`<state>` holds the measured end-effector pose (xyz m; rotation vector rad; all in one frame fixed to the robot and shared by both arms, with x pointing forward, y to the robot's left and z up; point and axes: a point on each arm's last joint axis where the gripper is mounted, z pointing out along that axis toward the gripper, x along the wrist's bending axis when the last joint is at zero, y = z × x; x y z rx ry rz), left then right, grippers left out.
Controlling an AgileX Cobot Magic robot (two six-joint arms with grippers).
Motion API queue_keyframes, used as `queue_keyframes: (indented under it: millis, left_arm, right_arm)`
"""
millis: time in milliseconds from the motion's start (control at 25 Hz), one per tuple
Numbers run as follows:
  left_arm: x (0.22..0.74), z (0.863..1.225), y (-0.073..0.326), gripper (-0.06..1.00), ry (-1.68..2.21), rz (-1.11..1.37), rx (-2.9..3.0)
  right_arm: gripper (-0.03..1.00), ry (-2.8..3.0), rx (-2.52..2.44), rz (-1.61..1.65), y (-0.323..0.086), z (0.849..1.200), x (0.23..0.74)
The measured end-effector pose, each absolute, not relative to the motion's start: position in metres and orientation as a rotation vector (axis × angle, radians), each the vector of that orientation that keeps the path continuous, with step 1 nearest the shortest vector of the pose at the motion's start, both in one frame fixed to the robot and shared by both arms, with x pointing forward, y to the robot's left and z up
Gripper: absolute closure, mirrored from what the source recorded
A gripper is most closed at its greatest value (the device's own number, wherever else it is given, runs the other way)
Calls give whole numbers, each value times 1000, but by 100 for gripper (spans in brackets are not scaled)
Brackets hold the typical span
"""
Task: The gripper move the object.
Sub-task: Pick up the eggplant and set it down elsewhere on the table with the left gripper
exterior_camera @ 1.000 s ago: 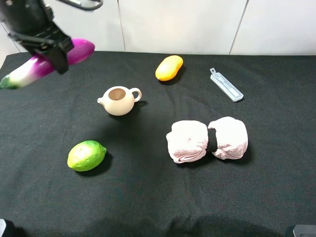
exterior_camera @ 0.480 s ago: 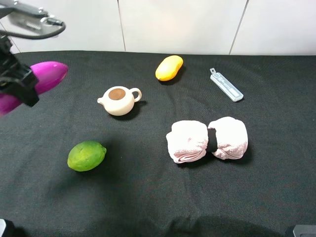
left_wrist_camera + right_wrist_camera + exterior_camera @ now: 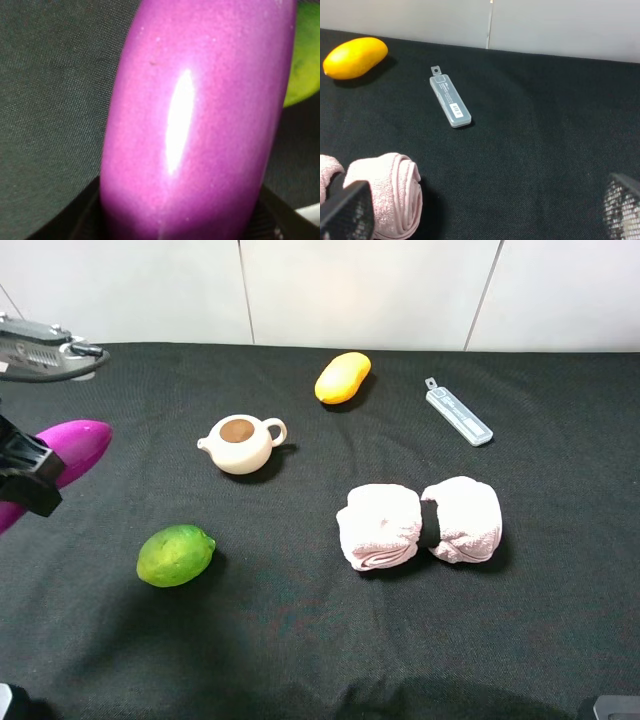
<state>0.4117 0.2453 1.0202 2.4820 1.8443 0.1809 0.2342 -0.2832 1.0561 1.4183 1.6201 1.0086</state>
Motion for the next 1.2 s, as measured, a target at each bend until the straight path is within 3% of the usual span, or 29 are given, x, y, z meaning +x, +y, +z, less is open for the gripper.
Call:
queue_keyframes:
  millis: [1200]
  left_arm:
    - [440, 951, 236, 38, 1931, 171, 2451]
  right_arm:
    - [27, 1620, 1418, 1009, -283, 1056, 234]
